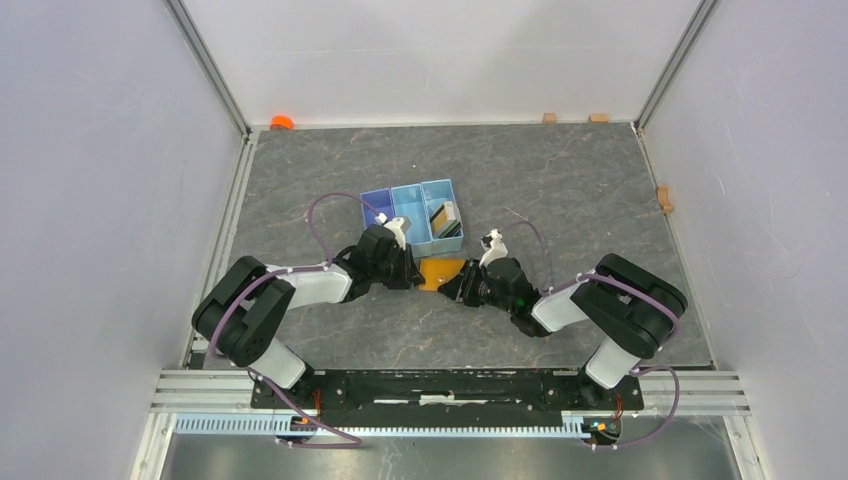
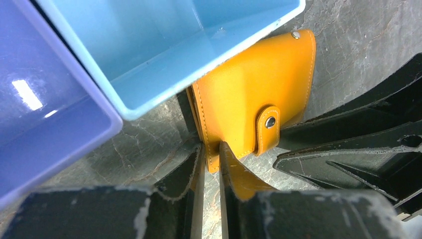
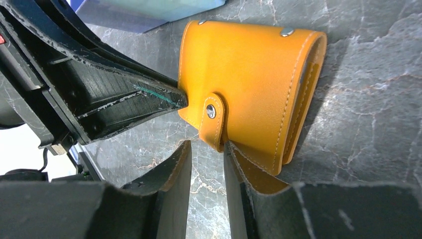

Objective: Put the credit cards into the card holder
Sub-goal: Open the card holder at the center of the board.

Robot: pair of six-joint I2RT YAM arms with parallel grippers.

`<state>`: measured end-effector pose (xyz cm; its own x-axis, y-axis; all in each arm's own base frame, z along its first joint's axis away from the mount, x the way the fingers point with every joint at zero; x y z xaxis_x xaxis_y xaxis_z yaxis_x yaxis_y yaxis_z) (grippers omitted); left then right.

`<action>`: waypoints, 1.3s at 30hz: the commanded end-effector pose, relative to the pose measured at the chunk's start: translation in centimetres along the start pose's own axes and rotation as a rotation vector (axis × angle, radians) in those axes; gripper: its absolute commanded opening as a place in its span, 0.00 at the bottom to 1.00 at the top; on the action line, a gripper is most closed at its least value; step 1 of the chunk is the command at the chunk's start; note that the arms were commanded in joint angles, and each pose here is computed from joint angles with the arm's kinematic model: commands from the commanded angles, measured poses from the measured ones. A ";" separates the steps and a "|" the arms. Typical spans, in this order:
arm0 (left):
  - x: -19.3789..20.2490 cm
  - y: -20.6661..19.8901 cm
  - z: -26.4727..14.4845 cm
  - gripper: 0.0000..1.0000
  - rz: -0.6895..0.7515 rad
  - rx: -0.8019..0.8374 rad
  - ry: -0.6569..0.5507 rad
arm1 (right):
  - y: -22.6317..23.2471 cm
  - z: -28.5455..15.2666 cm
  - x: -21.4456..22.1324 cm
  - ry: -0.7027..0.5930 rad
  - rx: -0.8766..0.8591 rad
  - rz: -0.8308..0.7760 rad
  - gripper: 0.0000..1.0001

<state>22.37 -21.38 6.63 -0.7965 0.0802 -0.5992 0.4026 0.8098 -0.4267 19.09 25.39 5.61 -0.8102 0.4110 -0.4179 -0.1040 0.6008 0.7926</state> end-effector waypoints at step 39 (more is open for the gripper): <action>2.9 2.3 1.3 0.08 0.089 -0.080 0.118 | -0.1 2.5 -1.7 -0.055 -0.002 0.044 0.26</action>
<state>23.57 -21.67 6.36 -0.7633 0.0959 -0.6389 0.4372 0.8048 -0.4015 22.06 25.65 5.92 -0.7591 0.4827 -0.4368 -0.0819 0.5948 0.7997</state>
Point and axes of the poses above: each gripper's point midway between its finger pads, its own z axis out along the fingers, its own y axis along the line the jaws close on, x = y × z, the point moved 7 cm from there along -z, back along the fingers, and after that the axes turned 8 degrees about z, right-handed, at the moved point
